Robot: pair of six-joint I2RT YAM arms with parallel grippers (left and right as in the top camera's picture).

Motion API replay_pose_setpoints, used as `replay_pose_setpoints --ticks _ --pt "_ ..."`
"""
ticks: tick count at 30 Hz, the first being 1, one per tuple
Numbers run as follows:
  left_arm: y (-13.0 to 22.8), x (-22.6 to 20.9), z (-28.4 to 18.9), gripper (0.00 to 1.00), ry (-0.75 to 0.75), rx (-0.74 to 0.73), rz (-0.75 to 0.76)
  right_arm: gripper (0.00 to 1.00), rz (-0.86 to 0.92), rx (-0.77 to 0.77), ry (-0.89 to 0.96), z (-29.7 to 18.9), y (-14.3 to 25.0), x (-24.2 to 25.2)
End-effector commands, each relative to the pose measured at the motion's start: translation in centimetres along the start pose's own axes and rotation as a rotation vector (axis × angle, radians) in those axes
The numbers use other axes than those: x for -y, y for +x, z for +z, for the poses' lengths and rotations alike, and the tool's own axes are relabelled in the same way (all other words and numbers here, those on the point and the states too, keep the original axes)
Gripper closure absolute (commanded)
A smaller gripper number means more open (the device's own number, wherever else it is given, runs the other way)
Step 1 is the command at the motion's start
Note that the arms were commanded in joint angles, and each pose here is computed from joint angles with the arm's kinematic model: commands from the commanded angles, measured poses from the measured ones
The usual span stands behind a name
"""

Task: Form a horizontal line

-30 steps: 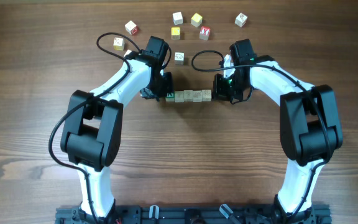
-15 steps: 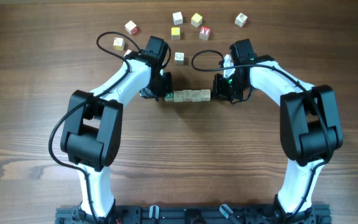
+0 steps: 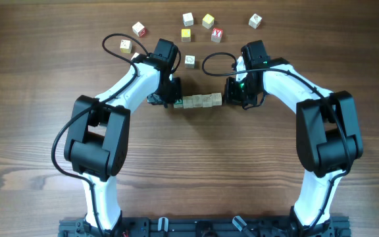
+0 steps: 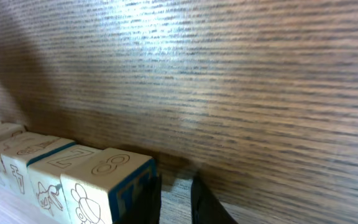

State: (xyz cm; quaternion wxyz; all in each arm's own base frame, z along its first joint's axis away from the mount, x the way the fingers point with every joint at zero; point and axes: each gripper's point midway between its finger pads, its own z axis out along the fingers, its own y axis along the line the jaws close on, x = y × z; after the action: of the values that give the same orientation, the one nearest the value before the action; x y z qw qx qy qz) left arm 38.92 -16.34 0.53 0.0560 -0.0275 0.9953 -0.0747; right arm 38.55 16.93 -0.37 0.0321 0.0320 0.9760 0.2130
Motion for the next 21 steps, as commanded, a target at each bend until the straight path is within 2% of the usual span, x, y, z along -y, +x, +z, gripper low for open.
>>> replay_pose_setpoints --ticks 1,5,15,21 --pt "0.2 1.1 -0.3 0.92 0.038 -0.004 0.021 0.73 0.037 -0.014 0.251 1.9 1.1 5.7" --pt "0.2 1.2 -0.3 0.92 0.038 -0.004 0.022 0.69 0.037 -0.008 0.290 1.7 1.0 6.3" --pt "0.0 0.7 -0.3 0.93 0.011 0.008 0.022 0.70 0.037 -0.008 0.304 1.7 1.1 6.6" --pt "-0.5 -0.5 -0.3 0.94 -0.055 0.035 0.021 0.70 0.040 -0.003 0.446 0.7 1.4 8.9"
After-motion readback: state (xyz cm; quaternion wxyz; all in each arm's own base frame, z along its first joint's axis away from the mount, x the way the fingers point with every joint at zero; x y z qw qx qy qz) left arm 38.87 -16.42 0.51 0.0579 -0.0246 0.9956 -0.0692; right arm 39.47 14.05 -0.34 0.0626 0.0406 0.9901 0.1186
